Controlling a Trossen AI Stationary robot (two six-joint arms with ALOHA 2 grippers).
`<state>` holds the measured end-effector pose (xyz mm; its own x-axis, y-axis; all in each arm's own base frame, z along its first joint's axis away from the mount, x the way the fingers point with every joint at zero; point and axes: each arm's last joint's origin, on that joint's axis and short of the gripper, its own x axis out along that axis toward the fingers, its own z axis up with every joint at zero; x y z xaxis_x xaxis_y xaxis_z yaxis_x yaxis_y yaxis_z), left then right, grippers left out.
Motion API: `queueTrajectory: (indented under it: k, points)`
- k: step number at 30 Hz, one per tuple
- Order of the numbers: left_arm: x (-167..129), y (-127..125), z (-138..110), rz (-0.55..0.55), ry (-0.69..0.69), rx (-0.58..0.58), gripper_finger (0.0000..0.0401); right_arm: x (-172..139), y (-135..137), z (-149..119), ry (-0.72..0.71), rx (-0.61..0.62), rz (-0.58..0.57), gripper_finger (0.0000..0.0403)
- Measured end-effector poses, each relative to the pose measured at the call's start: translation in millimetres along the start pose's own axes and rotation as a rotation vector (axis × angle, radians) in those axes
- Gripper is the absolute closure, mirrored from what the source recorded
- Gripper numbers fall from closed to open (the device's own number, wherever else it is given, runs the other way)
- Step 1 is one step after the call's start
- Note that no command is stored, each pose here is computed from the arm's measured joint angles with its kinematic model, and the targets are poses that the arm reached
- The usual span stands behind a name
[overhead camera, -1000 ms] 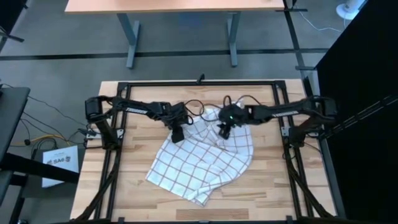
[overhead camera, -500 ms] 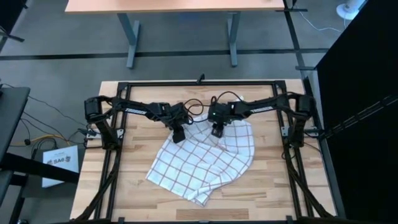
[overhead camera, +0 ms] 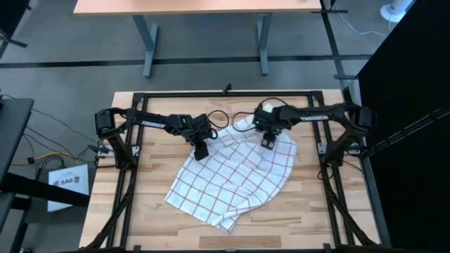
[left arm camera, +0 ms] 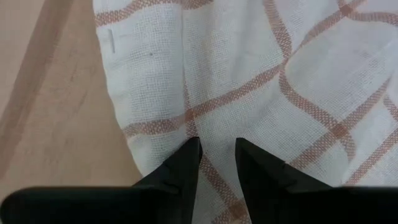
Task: Roll towel
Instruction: Prepare the white striped towel on the table for folding
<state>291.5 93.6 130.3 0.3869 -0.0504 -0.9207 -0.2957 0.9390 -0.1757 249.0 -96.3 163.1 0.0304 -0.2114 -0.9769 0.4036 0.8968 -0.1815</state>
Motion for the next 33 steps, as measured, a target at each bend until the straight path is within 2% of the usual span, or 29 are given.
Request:
queueTrajectory:
  k: [4,8,13,17,28,31,33]
  points:
    - [0.0,0.2,-0.4,0.004,0.004,-0.005,0.0308,13.2,2.9,-38.7,0.065,0.06,-0.001,0.0241]
    - [-0.1,0.9,-1.3,0.009,0.014,-0.01,0.0308,10.2,9.9,-64.5,0.045,0.098,0.003,0.0241]
    - [-2.3,1.3,-1.5,0.013,0.012,-0.03,0.0308,-14.2,10.8,-54.2,-0.086,0.134,0.029,0.0241]
    - [-21.3,-1.6,1.1,0.019,-0.025,-0.054,0.0308,-57.5,14.9,-35.6,-0.344,0.158,0.092,0.0241]
    - [-65.3,-12.1,53.8,-0.038,-0.379,0.209,0.0308,-67.1,83.3,-29.0,-0.468,0.077,0.332,0.0241]
    - [-30.1,-2.2,52.5,-0.075,-0.249,0.184,0.0308,-58.3,107.3,-27.8,-0.452,0.069,0.369,0.0241]
    - [-17.0,0.9,55.1,-0.078,-0.221,0.187,0.0308,-50.1,121.3,-28.8,-0.423,0.078,0.382,0.0241]
